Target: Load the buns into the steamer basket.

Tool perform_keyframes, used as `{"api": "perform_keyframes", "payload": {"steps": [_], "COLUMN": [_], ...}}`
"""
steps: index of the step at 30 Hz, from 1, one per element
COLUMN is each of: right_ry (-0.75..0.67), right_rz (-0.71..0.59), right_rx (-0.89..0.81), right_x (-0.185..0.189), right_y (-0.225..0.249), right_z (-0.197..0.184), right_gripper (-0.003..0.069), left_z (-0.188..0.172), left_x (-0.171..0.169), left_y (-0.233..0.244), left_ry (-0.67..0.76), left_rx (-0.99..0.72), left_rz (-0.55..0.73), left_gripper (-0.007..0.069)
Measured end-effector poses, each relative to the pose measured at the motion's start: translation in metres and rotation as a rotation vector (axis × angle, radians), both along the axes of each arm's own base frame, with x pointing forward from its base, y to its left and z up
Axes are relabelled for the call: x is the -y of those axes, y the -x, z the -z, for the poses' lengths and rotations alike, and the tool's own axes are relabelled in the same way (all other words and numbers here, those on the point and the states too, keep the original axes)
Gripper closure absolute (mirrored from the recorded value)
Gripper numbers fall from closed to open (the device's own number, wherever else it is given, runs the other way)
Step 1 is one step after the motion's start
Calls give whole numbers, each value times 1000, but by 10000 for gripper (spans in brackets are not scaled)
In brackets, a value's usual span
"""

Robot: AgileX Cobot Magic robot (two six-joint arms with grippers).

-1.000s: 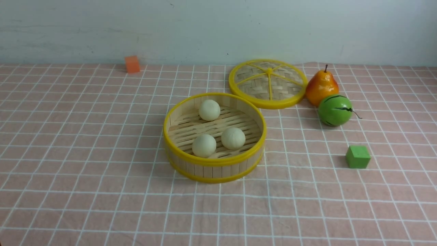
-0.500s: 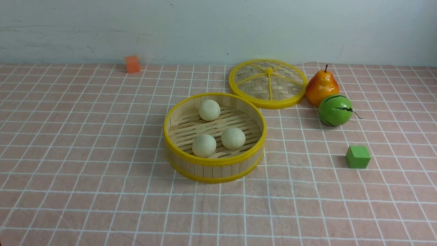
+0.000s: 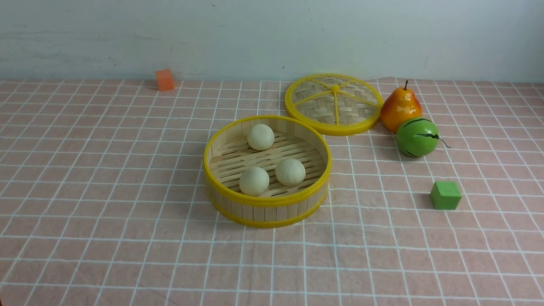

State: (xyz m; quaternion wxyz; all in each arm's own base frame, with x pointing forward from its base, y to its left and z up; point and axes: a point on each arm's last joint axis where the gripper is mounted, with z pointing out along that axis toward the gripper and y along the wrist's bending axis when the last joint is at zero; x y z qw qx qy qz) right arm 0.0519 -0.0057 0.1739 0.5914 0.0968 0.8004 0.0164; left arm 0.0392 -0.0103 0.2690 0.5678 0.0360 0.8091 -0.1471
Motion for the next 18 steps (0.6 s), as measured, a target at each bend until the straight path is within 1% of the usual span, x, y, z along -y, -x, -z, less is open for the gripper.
{"api": "perform_keyframes", "payload": {"steps": [13,18], "right_ry": [0,0], "right_rz": [0,0], "right_rx": [-1,-1], "right_x": [0,0], "right_y": [0,0], "right_z": [0,0], "right_gripper": [659,657], "left_z": [2,9], "left_x": [-1,1], "left_y": [1,-1], "left_ry": [-12,77], "left_rx": [9,75], "left_rz": [-5,-15], "left_gripper": [534,545]}}
